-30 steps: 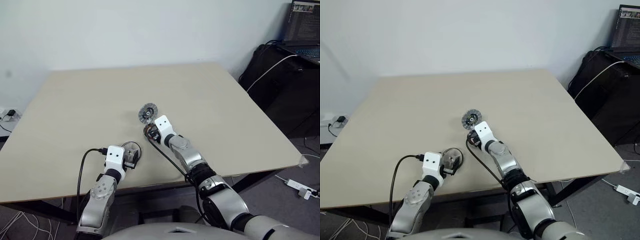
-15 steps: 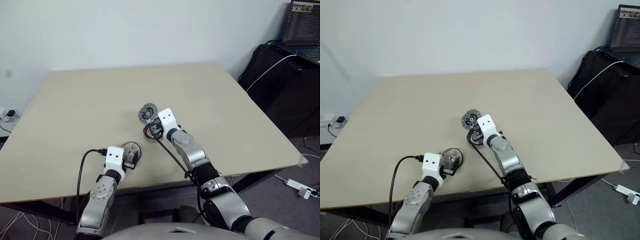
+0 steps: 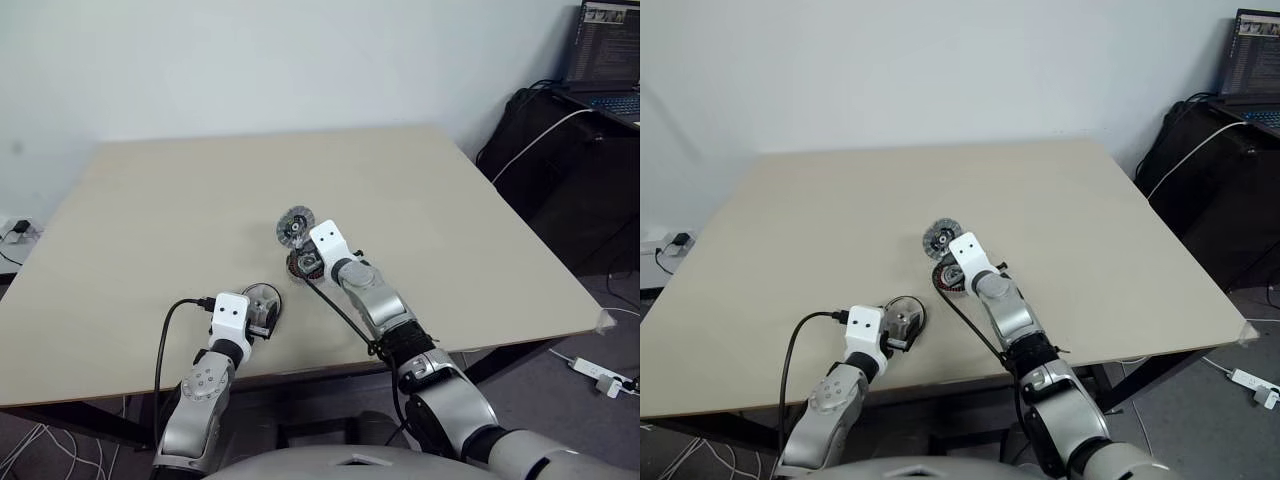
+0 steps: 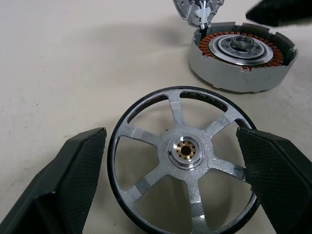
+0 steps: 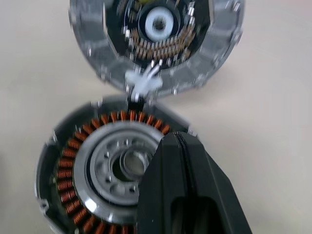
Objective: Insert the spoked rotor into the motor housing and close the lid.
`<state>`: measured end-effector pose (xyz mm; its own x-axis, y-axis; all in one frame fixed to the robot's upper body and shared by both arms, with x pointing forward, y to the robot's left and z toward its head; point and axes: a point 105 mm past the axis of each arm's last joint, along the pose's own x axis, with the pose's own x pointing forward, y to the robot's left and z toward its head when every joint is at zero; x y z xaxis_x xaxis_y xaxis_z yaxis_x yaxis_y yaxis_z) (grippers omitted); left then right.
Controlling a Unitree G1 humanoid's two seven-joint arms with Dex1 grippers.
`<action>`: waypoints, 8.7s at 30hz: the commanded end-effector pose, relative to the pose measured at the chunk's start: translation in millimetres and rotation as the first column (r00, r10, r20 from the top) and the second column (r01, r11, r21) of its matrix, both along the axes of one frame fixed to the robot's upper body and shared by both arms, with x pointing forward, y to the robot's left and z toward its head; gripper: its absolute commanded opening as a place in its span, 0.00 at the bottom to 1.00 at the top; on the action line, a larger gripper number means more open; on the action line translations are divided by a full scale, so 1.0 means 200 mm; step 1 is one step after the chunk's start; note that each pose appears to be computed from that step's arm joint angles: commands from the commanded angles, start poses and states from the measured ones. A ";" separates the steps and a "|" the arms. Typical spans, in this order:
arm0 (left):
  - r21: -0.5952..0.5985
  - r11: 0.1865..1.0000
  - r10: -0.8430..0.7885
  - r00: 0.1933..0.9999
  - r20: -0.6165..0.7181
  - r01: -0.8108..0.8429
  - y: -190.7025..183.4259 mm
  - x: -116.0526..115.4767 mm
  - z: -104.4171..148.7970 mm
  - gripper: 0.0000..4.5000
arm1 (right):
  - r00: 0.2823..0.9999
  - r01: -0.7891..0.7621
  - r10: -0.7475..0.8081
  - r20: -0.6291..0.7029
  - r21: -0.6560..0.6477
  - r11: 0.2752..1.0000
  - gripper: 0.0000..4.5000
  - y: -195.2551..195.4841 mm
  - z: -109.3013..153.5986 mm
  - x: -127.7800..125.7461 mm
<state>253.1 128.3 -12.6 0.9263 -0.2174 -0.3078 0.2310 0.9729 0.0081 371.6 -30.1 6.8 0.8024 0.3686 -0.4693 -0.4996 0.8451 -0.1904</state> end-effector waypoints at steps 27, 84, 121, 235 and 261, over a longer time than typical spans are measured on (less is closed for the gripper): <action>-0.015 1.000 -0.026 0.998 0.062 0.027 -0.03 0.04 0.08 1.00 | 0.996 -0.091 0.091 -0.009 0.014 0.996 0.00 0.03 0.03 -0.03; -0.018 1.000 -0.014 0.998 0.059 0.015 -0.02 0.03 0.08 1.00 | 0.997 -0.056 0.050 0.060 0.087 0.995 0.00 0.02 0.05 -0.01; -0.015 1.000 0.006 0.998 0.058 -0.005 0.00 0.01 0.08 1.00 | 0.989 -0.084 0.055 0.139 0.211 0.974 0.00 0.11 0.17 0.05; -0.047 0.999 0.005 0.999 0.040 -0.004 -0.03 -0.01 0.05 1.00 | 0.888 -0.459 0.458 -0.025 -0.022 0.888 0.28 -0.05 0.26 -0.46; -0.050 0.999 -0.001 0.999 0.044 0.003 -0.04 0.00 0.05 1.00 | 0.974 -0.189 0.177 -0.145 -0.076 0.979 0.01 -0.14 0.09 -0.39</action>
